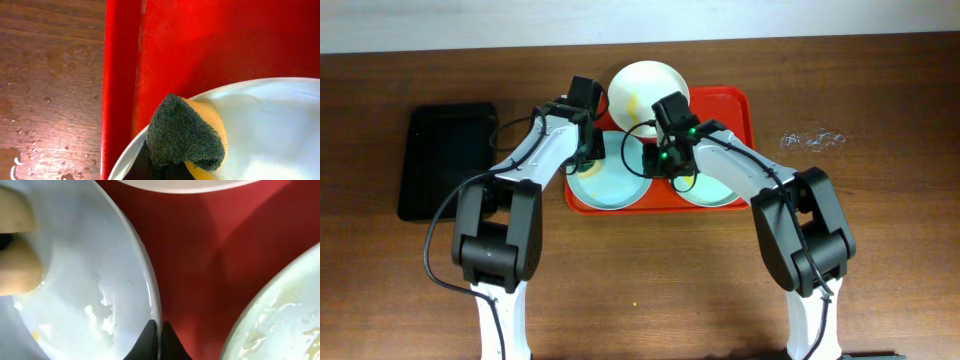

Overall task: Clean dirty plates on tray and stack at the side
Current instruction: 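Scrub the light blue plate with the sponge while right gripper holds it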

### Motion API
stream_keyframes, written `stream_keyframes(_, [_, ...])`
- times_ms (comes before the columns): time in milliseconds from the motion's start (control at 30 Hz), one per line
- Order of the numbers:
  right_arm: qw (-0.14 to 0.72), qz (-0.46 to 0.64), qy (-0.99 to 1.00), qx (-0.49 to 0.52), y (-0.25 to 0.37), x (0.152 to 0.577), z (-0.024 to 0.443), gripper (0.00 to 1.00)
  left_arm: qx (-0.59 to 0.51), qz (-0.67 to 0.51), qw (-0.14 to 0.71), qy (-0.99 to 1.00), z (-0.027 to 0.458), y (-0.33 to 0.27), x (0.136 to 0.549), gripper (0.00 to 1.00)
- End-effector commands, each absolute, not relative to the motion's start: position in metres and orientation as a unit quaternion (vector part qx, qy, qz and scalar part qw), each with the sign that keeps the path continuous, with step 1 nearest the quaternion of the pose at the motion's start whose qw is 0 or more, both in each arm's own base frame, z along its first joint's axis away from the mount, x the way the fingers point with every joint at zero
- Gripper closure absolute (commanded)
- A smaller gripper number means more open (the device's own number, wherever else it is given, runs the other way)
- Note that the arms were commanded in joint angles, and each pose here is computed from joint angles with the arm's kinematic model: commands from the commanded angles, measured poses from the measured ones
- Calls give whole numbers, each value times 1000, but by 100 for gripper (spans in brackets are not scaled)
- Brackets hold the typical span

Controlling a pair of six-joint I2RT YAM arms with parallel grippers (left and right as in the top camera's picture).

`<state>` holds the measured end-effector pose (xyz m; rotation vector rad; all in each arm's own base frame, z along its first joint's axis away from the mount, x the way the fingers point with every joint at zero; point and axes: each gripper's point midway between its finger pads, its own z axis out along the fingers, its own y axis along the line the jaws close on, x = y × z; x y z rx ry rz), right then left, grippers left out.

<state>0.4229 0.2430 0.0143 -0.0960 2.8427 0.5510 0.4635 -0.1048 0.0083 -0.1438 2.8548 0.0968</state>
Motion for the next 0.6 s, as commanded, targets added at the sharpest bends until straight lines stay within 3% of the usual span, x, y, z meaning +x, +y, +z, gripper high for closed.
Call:
stream_keyframes(0, [120, 179, 976, -38, 238, 423, 12, 96, -54, -1, 136, 989, 30, -98, 457, 100])
stream_keyframes(100, [120, 179, 976, -37, 239, 423, 12, 96, -8, -168, 102, 981, 56, -163, 436, 100])
stream_keyframes(200, [121, 180, 976, -36, 239, 424, 13, 96, 7, -157, 66, 985, 12, -170, 402, 100])
stream_keyframes(300, [120, 180, 976, -36, 239, 424, 13, 96, -21, 23, 106, 994, -24, -103, 400, 100])
stream_keyframes(367, [120, 180, 976, -36, 239, 424, 13, 96, -28, 99, 127, 987, -15, -76, 405, 100])
stream_keyframes(433, [120, 180, 976, -36, 239, 424, 13, 96, -41, 154, 182, 970, 25, -56, 418, 100])
stream_keyframes(567, [128, 182, 974, -39, 241, 427, 18, 96, -56, 96, 272, 956, 93, -70, 435, 100])
